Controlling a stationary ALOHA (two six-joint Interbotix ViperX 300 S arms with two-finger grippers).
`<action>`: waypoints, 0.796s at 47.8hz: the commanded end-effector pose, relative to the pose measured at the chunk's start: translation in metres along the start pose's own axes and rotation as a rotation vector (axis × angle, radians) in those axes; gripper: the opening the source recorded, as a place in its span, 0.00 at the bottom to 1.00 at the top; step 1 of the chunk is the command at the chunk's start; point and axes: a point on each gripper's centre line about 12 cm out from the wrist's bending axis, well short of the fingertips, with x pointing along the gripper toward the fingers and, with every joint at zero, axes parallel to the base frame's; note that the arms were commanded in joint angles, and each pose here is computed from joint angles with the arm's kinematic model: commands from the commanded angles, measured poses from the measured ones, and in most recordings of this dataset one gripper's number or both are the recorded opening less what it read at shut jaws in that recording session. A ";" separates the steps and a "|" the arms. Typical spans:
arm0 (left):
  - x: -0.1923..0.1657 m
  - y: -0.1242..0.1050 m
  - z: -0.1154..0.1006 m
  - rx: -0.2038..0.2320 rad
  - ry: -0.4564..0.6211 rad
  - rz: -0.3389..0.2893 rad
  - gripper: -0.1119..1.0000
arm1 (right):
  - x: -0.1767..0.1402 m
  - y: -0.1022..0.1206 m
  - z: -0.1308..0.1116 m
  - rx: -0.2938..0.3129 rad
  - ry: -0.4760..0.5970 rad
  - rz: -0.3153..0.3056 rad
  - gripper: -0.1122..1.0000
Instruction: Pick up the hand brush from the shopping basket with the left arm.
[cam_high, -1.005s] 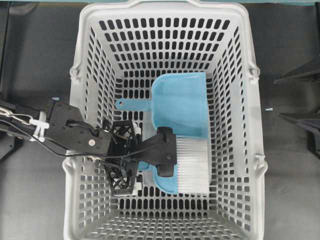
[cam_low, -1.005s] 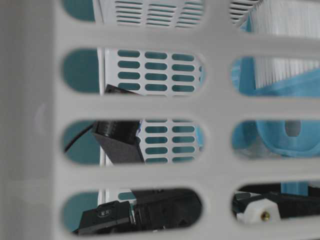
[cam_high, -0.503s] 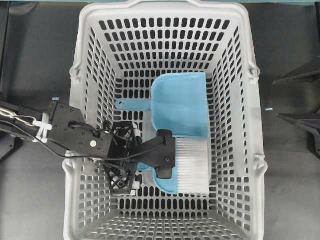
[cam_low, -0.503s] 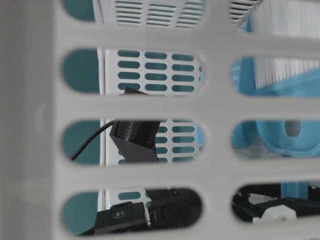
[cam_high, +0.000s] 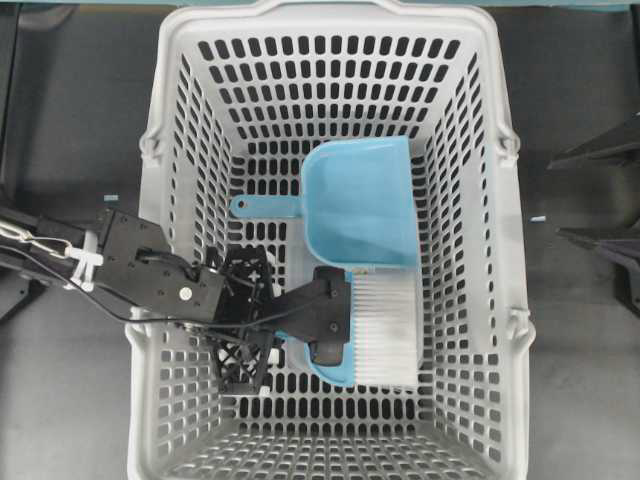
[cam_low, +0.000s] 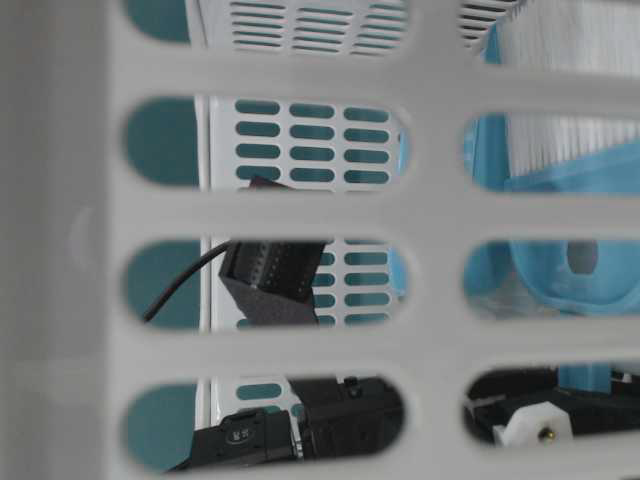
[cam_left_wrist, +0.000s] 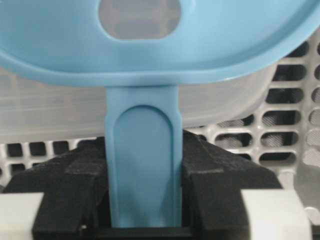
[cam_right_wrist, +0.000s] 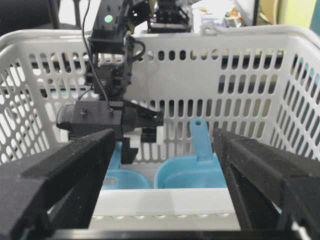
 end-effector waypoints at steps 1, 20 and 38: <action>-0.013 -0.002 0.010 0.004 -0.046 -0.007 0.31 | 0.001 0.000 0.003 0.003 -0.009 0.002 0.79; -0.111 -0.003 0.043 -0.012 -0.149 -0.019 0.31 | 0.001 0.000 0.002 0.003 -0.008 0.002 0.79; -0.235 0.002 0.049 -0.031 -0.155 -0.011 0.31 | 0.001 0.000 0.004 0.003 -0.014 0.002 0.79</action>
